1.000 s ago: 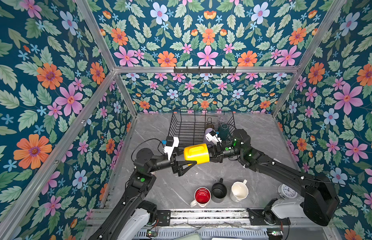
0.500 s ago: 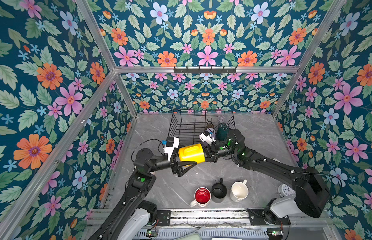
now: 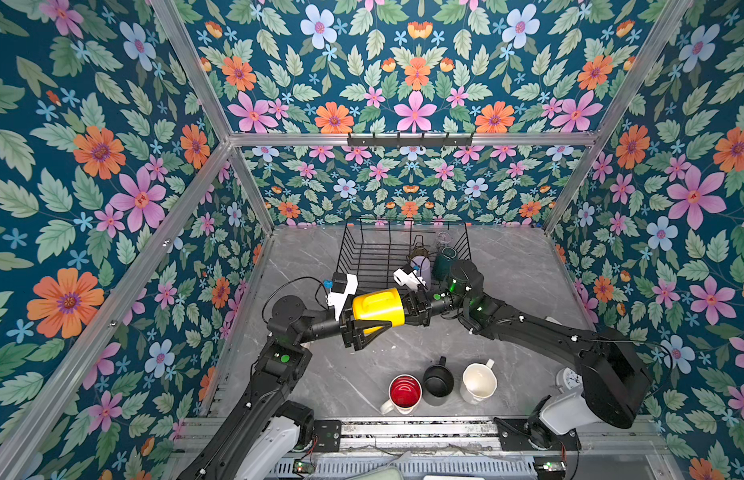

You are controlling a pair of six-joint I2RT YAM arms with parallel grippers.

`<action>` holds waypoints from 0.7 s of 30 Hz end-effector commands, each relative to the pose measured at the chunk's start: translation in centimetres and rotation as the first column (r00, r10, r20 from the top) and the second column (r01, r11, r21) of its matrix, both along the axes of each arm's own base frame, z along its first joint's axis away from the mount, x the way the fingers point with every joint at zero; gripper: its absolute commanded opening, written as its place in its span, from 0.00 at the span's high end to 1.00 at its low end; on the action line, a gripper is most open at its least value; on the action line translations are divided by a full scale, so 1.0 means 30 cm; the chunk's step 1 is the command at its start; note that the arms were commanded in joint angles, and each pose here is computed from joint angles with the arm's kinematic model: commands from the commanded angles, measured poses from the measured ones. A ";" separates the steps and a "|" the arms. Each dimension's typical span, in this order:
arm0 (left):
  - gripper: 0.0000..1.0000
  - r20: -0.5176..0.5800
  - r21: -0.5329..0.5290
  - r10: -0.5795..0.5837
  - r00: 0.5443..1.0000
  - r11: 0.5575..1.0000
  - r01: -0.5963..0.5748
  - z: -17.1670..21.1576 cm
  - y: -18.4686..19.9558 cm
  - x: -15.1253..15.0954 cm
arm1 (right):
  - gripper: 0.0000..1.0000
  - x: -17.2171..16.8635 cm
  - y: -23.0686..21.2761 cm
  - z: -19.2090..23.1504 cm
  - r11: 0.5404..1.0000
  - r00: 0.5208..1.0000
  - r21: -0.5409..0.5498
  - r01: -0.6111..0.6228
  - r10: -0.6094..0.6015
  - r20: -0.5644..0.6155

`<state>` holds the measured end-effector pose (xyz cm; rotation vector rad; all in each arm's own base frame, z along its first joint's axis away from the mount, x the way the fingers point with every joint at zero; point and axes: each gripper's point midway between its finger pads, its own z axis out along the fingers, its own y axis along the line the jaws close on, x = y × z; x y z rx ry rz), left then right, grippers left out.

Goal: Load the cups into the dish rack
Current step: 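Close the left gripper on the yellow mug's base while the right holds it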

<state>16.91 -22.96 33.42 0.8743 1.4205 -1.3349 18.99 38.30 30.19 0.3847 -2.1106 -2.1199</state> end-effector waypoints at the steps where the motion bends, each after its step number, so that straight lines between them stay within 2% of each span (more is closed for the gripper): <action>1: 0.23 0.032 -0.011 -0.025 0.999 1.000 0.025 0.021 -0.004 -0.014 | 1.00 -0.025 0.003 0.049 0.998 0.998 0.061 -0.033 0.030 0.055; 7: 0.24 0.031 -0.009 -0.036 0.999 0.999 0.036 0.020 -0.004 -0.022 | 1.00 -0.023 0.007 0.059 0.997 0.998 0.073 -0.036 0.032 0.056; 10: 0.13 0.030 -0.007 -0.051 0.998 0.999 0.051 0.018 -0.005 -0.030 | 1.00 -0.021 0.009 0.062 0.996 0.998 0.079 -0.038 0.033 0.054; 21: 0.12 0.025 0.005 -0.063 0.998 0.998 0.063 0.008 -0.007 -0.036 | 1.00 -0.017 0.015 0.080 0.994 0.998 0.096 -0.048 0.044 0.044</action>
